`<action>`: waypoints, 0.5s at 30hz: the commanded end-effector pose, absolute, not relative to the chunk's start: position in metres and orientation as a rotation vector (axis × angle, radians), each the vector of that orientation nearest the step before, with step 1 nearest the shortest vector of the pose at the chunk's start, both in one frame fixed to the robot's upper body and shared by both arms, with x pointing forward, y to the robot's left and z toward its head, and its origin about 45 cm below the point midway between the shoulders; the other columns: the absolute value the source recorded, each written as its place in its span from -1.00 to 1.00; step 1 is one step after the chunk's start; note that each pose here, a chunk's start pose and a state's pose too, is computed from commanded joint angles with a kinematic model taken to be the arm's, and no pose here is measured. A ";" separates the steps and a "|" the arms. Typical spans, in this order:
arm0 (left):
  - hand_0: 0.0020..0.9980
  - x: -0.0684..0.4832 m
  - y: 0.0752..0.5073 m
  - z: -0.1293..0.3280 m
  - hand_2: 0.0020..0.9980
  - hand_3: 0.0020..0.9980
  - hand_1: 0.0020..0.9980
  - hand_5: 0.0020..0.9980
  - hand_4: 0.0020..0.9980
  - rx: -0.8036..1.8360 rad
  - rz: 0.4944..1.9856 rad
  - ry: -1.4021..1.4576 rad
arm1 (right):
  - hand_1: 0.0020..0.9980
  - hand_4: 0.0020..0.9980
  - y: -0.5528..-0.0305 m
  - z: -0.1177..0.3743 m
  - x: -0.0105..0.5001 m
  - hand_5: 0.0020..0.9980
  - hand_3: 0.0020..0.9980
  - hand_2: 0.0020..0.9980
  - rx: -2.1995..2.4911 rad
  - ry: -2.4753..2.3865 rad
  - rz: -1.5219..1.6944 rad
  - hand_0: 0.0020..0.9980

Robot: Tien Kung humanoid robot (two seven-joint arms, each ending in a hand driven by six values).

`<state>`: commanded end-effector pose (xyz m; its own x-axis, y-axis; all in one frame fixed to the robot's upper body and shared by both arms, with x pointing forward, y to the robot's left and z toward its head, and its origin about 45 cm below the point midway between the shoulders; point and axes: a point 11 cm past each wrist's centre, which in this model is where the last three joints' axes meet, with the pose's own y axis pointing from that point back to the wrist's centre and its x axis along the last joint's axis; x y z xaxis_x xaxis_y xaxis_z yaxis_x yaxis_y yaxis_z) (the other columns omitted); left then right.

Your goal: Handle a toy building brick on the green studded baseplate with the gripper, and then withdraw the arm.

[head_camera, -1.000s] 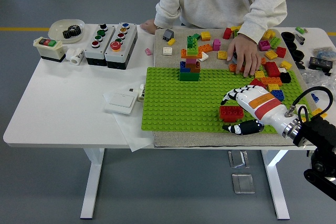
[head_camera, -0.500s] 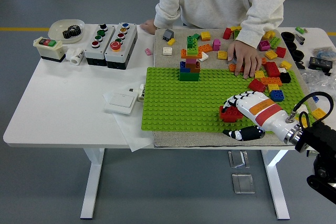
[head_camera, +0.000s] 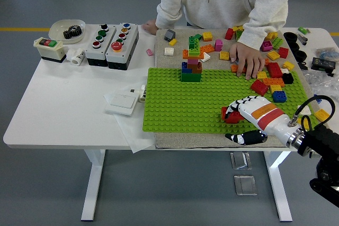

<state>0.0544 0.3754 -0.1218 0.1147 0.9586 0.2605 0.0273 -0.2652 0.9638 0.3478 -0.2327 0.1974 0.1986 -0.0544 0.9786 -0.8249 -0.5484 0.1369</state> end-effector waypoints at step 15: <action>0.56 0.055 0.375 -0.122 0.37 0.13 0.43 0.21 0.18 1.486 1.294 1.018 | 0.32 0.61 -0.234 0.198 0.347 -0.15 0.18 0.42 1.779 -0.825 1.416 0.37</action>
<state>0.0546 0.3754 -0.1217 0.1165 0.9583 0.2608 0.0273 -0.2656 0.9637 0.3473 -0.2345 0.1979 0.1964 -0.0516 0.9792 -0.8262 -0.5465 0.1369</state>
